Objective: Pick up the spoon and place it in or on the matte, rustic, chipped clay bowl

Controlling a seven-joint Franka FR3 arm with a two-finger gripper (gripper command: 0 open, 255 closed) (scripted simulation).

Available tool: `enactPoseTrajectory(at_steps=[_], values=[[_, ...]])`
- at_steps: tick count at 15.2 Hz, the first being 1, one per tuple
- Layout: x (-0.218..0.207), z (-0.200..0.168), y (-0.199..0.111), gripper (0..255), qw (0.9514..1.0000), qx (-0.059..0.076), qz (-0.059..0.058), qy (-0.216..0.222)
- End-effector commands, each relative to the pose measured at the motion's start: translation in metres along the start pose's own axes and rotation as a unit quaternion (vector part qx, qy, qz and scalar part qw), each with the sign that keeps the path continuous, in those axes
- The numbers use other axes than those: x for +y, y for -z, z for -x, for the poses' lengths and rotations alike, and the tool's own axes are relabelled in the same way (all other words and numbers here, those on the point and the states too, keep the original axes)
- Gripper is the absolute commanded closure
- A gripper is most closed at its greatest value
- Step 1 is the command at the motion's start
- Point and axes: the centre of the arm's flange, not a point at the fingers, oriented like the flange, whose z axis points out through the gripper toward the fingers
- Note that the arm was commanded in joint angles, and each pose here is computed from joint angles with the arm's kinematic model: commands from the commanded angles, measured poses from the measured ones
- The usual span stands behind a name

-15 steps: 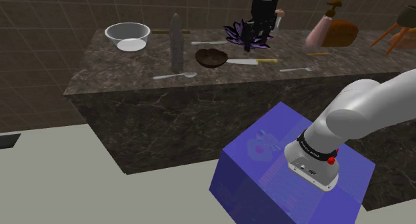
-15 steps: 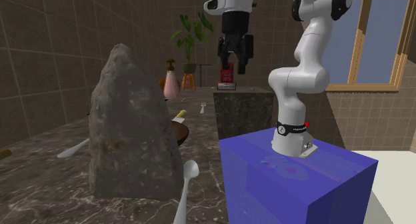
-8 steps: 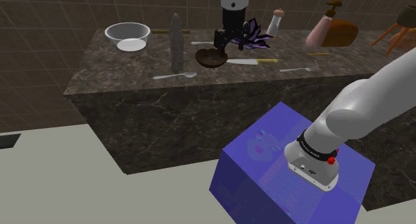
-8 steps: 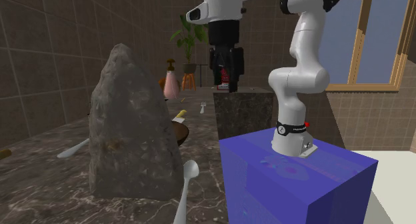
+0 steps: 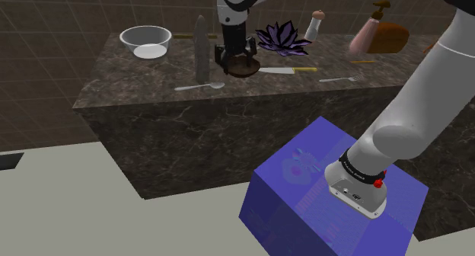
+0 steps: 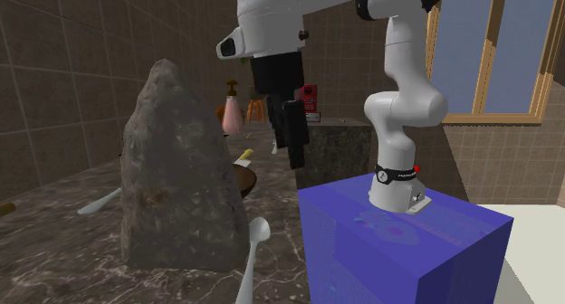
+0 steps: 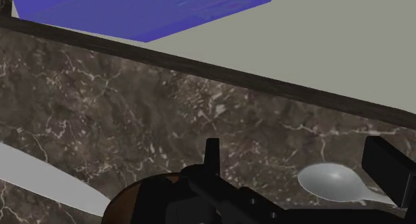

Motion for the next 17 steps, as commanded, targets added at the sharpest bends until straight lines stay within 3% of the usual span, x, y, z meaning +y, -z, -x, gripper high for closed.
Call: enactPoseTrajectory(at_steps=[1,7,14,17], values=[[-0.018,-0.023,-0.01,0,0.9998,-0.011,-0.001,-0.015],[-0.062,-0.078,-0.037,0,0.9979,-0.039,-0.004,-0.051],[-0.063,-0.075,-0.077,0,0.9979,-0.039,-0.004,-0.051],[-0.063,-0.075,-0.077,0,0.9979,-0.039,-0.004,-0.051]])
